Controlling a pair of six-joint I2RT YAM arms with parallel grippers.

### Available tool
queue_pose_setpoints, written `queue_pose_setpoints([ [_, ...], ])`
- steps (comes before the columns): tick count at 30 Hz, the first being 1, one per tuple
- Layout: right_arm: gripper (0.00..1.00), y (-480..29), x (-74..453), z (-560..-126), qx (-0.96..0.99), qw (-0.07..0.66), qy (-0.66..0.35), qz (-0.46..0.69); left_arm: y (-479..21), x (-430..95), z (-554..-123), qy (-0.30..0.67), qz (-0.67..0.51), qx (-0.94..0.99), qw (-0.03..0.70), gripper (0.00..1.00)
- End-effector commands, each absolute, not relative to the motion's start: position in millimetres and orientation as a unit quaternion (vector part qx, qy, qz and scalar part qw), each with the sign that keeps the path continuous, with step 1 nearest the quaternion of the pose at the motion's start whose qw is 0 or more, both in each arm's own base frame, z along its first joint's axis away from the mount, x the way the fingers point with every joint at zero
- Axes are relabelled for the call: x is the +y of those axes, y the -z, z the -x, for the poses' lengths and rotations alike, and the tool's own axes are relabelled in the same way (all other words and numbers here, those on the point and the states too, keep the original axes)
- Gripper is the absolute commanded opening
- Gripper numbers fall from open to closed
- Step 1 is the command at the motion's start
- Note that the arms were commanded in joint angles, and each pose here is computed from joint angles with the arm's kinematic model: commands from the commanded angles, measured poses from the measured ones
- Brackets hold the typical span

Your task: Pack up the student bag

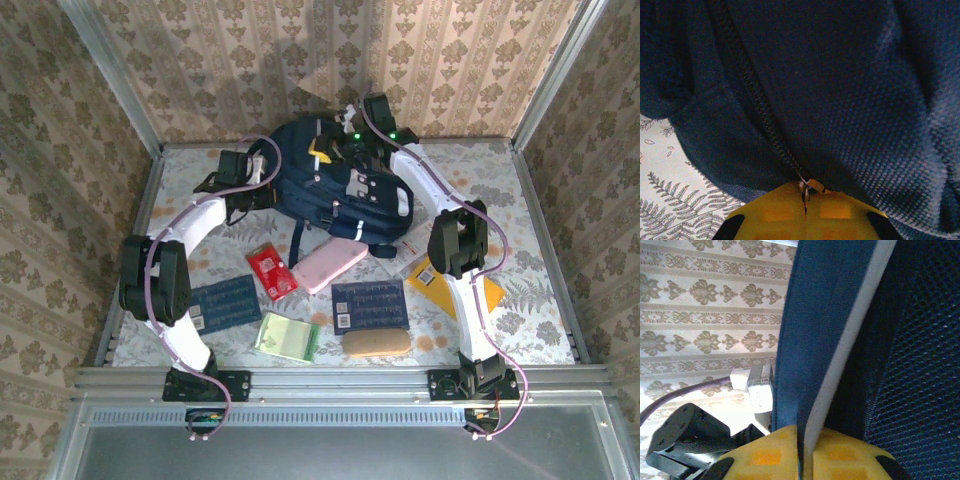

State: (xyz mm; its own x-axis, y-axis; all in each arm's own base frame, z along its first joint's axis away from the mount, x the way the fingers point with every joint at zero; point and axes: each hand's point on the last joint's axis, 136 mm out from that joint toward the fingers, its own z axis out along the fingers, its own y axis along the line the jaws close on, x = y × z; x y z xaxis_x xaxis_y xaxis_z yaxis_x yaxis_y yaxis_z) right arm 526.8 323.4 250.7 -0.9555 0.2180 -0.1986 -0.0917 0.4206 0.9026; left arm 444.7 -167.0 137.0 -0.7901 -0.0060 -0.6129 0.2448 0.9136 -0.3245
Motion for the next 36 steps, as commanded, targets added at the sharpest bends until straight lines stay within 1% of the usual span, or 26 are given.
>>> queue_pose_setpoints([
  [1,0.27,-272,316,-523,0.844,0.191,-0.501,0.002,-154,-162,-437,0.209,-0.052,0.92,0.328,0.0],
  [3,0.38,-258,307,-527,0.865,0.198,-0.461,0.0,-155,-165,-431,0.219,-0.05,0.919,0.325,0.0],
  [5,0.42,-249,297,-529,0.883,0.214,-0.417,0.004,-155,-170,-426,0.224,-0.052,0.919,0.319,0.0],
  [8,0.48,-243,272,-530,0.917,0.262,-0.301,0.015,-156,-174,-420,0.226,-0.057,0.921,0.312,0.0],
  [10,0.48,-251,266,-523,0.923,0.285,-0.256,0.031,-158,-176,-418,0.229,-0.055,0.921,0.309,0.0],
  [14,0.4,-265,275,-499,0.922,0.308,-0.228,0.059,-165,-181,-415,0.243,-0.054,0.918,0.307,0.0],
  [16,0.3,-265,283,-485,0.915,0.311,-0.252,0.05,-169,-183,-415,0.249,-0.054,0.916,0.309,0.0],
  [19,0.1,-253,285,-462,0.905,0.31,-0.291,0.012,-177,-187,-415,0.257,-0.055,0.912,0.314,0.0],
  [21,0.0,-236,286,-444,0.905,0.3,-0.302,0.0,-182,-190,-415,0.262,-0.058,0.91,0.315,0.0],
  [26,0.0,-178,288,-404,0.927,0.253,-0.278,0.017,-195,-196,-414,0.275,-0.064,0.904,0.322,0.0],
  [29,0.0,-145,278,-393,0.942,0.256,-0.213,0.034,-205,-199,-412,0.286,-0.064,0.898,0.327,0.0],
  [32,0.0,-121,273,-392,0.951,0.246,-0.185,0.037,-213,-204,-408,0.295,-0.068,0.895,0.329,0.0],
  [36,0.0,-101,254,-409,0.959,0.252,-0.123,0.029,-218,-211,-399,0.298,-0.081,0.894,0.326,0.0],
])
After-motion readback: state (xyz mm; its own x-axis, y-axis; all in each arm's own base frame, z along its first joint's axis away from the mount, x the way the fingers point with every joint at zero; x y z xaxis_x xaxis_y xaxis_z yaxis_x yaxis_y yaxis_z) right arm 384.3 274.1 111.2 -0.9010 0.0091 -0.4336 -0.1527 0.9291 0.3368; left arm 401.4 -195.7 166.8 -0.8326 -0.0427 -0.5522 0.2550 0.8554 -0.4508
